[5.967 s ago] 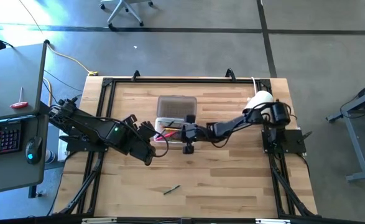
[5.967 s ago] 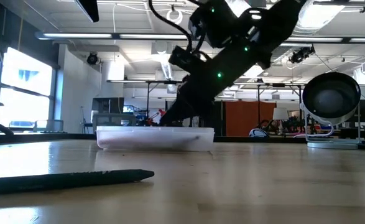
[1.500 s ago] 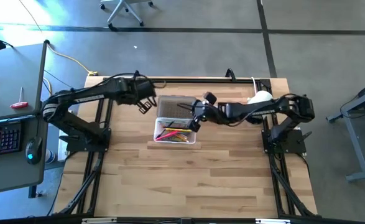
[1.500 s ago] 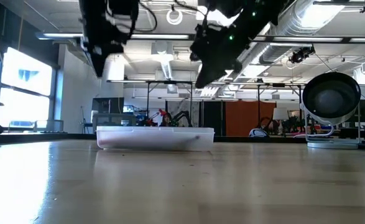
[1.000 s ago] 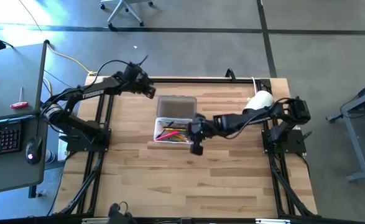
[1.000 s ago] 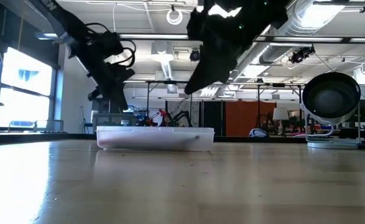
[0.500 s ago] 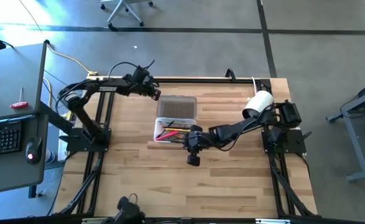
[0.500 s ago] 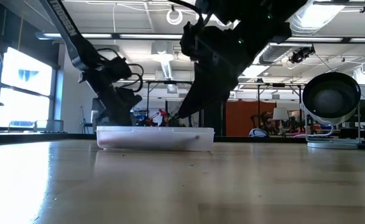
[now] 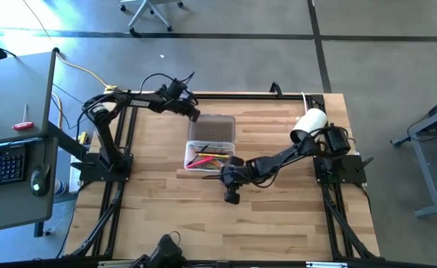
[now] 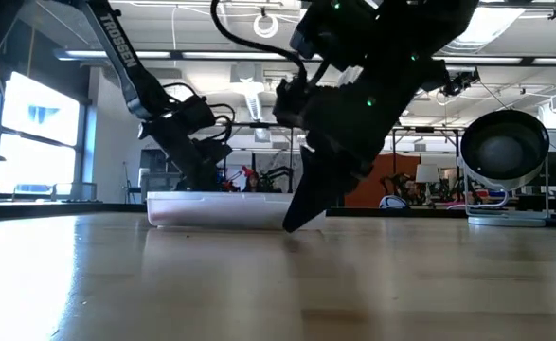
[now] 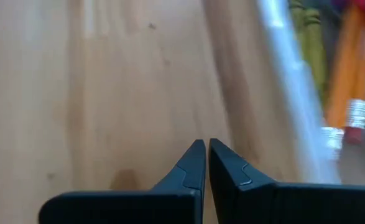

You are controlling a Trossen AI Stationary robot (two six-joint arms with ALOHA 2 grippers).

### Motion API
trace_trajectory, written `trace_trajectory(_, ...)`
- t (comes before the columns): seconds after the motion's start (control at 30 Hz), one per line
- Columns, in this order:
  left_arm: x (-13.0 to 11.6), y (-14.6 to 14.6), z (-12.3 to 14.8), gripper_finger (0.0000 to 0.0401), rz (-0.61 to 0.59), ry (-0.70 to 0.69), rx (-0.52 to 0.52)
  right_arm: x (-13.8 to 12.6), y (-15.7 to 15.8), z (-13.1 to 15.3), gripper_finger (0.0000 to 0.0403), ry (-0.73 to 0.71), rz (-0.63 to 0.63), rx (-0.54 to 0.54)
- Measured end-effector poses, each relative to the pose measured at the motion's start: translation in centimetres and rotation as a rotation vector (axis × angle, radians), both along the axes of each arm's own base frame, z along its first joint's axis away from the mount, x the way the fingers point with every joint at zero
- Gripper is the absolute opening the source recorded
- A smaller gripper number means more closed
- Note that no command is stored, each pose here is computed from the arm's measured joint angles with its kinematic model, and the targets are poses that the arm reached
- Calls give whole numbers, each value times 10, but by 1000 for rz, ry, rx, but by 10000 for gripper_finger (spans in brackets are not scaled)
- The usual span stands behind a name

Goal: Pick & place school supplies into a supply box
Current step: Close the black box

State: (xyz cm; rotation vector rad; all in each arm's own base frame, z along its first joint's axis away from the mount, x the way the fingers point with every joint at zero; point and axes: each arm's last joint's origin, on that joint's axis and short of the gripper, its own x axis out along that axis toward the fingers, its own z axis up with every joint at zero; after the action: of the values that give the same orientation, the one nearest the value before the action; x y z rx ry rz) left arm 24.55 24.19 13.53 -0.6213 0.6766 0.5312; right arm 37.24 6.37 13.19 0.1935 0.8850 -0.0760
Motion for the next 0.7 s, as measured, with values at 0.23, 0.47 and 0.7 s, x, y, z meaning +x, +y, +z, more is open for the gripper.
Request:
trace_trajectory(0.23, 12, -19, -3, 15, -178, 43, 31, -1, -2, -2, 0, 13, -45, -57)
trace_trajectory(0.47, 18, -29, 1, 10, -214, 42, 28, -2, -7, -3, 0, 23, -91, -62)
trace_trajectory(0.7, 16, -39, 24, 10, -262, -17, 20, -2, -7, -3, 0, 33, -95, -6)
